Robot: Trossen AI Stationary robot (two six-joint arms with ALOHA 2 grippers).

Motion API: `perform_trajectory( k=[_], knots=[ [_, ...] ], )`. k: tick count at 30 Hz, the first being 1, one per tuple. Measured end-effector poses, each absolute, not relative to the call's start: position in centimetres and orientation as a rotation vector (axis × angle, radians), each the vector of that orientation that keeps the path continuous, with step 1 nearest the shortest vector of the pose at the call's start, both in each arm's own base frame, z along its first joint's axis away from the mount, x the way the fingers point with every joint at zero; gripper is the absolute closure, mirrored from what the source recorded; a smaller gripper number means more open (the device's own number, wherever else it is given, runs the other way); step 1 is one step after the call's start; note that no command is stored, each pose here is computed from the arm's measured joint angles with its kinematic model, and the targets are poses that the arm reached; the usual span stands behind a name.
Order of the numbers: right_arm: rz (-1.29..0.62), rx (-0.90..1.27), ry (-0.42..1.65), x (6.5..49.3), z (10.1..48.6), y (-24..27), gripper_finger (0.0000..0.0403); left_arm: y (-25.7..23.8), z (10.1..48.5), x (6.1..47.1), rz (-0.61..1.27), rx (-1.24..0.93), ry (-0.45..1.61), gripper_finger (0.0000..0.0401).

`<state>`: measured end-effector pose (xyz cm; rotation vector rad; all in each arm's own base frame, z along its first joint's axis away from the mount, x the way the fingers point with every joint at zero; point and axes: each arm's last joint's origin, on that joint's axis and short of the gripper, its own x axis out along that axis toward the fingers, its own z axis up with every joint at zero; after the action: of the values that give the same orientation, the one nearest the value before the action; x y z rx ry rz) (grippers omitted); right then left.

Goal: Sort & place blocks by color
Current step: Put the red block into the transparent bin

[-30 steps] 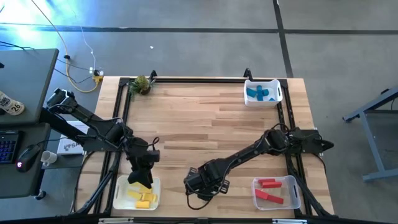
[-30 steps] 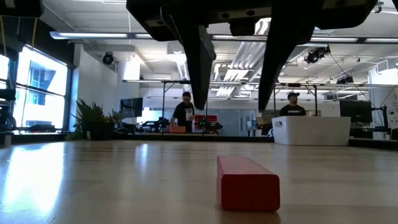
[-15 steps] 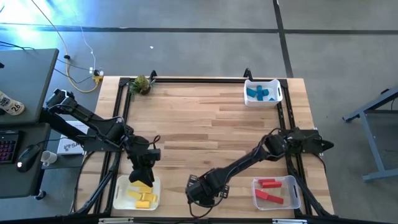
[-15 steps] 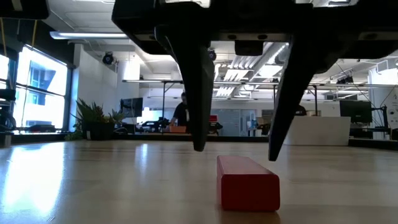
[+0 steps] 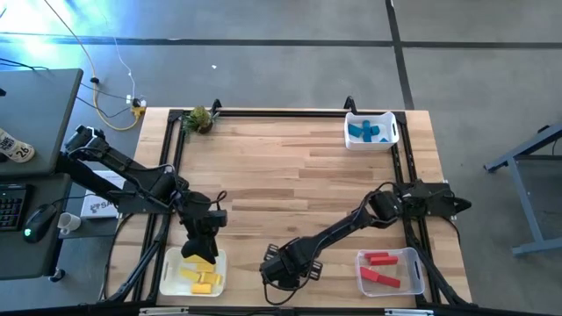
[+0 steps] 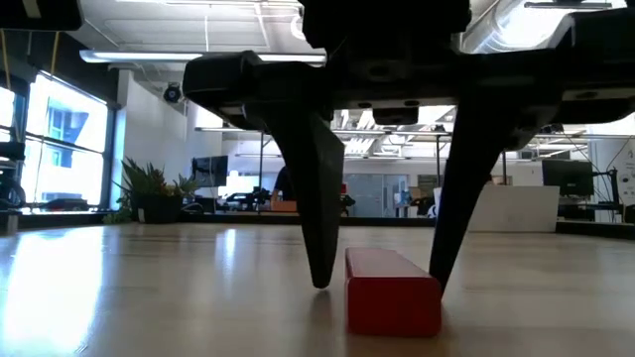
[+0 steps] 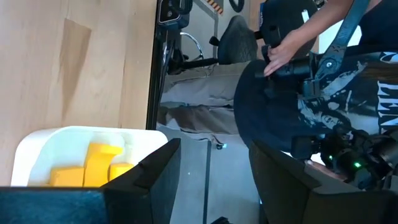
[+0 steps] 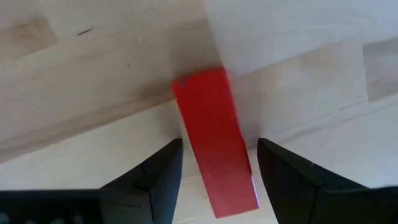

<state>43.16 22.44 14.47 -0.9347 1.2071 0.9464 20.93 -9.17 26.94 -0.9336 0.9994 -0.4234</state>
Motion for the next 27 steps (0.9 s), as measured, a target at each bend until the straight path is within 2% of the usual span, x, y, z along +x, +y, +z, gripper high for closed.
perform_trajectory(
  k=[5, 11, 12, 21, 27],
  knots=[
    [0.909, -0.904, 1.236, 43.1, 14.3, 22.4, 0.0226, -9.2, 26.9, 20.9, -0.423, -0.934, 0.998, 0.0223],
    [0.766, -0.694, 1.316, 43.1, 14.2, 22.5, 0.0326, -9.2, 26.9, 20.9, -0.42, -0.933, 0.997, 0.0223],
    [0.737, -0.654, 1.329, 43.1, 14.2, 22.5, 0.0331, -9.2, 26.9, 20.9, -0.42, -0.933, 0.997, 0.0223],
    [0.395, -0.222, 1.443, 43.1, 14.3, 22.8, 0.0331, -9.0, 26.9, 21.1, -0.364, -0.918, 0.963, 0.0223],
    [0.168, -0.136, 1.494, 42.4, 15.4, 23.6, 0.0331, -8.9, 26.8, 21.2, -0.323, -0.867, 0.918, 0.0223]
  ],
)
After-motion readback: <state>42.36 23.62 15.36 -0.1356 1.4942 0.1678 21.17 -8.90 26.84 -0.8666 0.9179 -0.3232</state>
